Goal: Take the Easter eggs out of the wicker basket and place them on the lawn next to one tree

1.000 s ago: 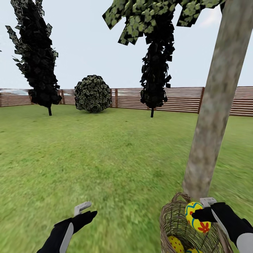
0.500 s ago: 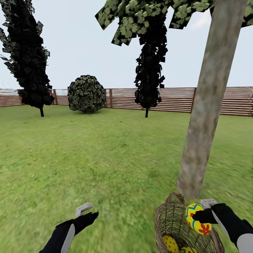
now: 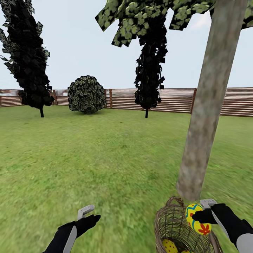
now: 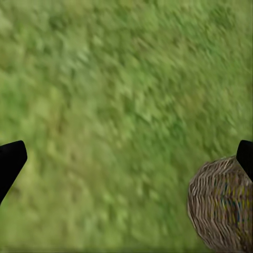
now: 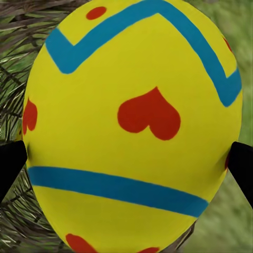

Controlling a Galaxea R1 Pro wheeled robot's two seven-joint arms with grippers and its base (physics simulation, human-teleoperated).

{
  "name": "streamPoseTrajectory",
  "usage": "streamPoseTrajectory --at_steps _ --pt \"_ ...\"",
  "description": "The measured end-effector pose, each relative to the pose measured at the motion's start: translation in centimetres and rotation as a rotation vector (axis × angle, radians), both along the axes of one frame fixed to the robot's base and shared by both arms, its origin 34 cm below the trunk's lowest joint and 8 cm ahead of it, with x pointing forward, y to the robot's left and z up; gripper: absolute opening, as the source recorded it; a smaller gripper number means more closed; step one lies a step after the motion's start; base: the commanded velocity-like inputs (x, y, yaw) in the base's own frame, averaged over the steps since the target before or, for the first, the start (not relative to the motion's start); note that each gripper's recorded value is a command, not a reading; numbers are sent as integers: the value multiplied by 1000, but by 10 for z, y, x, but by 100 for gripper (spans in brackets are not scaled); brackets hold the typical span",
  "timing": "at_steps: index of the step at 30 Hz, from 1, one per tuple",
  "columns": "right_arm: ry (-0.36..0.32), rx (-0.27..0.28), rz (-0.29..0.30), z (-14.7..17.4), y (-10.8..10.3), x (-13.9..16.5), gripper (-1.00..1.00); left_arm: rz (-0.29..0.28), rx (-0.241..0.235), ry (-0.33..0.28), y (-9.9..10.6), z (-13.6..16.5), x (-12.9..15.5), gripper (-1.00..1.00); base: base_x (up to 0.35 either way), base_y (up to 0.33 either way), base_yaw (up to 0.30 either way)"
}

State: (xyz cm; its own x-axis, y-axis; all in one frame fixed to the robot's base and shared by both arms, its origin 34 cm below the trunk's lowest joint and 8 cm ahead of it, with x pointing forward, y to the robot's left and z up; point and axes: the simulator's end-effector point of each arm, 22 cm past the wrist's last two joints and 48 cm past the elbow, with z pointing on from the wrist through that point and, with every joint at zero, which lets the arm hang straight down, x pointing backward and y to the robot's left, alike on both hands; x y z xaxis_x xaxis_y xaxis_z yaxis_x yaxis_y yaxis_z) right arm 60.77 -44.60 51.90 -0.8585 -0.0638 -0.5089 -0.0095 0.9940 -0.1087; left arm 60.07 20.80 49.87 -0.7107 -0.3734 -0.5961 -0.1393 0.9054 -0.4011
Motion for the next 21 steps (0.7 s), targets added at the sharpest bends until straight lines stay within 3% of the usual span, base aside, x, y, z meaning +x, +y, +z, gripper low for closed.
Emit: streamPoseTrajectory --at_steps 7,21 --pt "0 1 -1 15 -1 3 -100 0 1 -1 0 15 3 100 0 0 -33" --pt "2 2 -2 44 -2 8 -100 0 0 1 0 43 8 100 0 0 -291"
